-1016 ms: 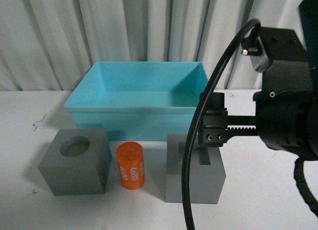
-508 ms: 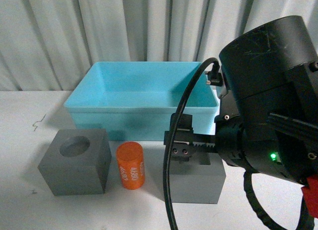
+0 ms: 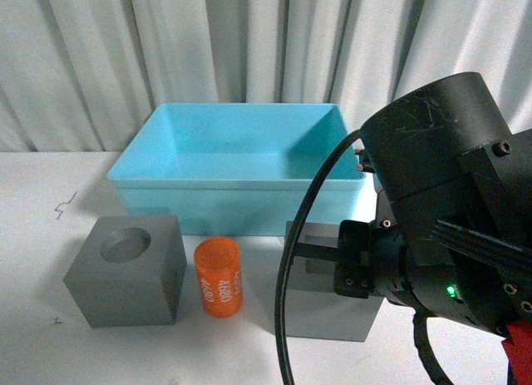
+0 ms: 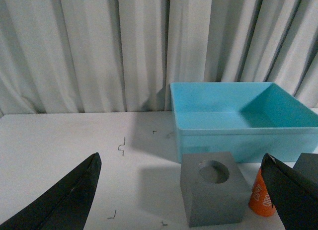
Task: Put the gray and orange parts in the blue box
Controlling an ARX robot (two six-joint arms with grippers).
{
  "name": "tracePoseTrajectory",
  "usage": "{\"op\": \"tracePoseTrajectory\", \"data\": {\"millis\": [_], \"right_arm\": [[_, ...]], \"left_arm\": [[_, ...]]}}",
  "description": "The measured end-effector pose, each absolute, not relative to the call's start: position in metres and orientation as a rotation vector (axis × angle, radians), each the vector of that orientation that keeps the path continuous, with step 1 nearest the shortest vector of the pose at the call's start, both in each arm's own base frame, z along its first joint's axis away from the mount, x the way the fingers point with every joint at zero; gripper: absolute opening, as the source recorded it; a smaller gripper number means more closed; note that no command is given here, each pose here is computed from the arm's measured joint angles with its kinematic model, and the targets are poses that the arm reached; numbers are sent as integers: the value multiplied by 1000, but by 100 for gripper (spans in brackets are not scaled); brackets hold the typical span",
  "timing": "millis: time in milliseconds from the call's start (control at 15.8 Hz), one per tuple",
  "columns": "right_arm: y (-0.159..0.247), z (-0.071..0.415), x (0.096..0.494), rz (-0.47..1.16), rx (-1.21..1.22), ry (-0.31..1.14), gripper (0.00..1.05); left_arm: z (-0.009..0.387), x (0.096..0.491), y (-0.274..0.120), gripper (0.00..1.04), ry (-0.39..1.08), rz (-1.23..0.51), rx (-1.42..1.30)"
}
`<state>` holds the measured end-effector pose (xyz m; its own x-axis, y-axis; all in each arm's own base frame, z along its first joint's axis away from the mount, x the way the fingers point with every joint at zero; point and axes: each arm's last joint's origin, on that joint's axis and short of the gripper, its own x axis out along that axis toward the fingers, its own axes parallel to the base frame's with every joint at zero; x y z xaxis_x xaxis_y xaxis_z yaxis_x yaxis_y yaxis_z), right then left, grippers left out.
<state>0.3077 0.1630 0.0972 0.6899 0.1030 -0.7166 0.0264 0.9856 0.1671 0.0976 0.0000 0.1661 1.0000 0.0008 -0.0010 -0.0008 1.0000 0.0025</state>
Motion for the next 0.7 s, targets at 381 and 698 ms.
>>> {"op": "tracePoseTrajectory", "data": {"millis": [381,698], "right_arm": [[151,119,295,45,141,800,19],[138,224,308,126,201,466,18]], "left_arm": [[166,98,0,98,1,1,2],[166,98,0,98,1,1,2]]}}
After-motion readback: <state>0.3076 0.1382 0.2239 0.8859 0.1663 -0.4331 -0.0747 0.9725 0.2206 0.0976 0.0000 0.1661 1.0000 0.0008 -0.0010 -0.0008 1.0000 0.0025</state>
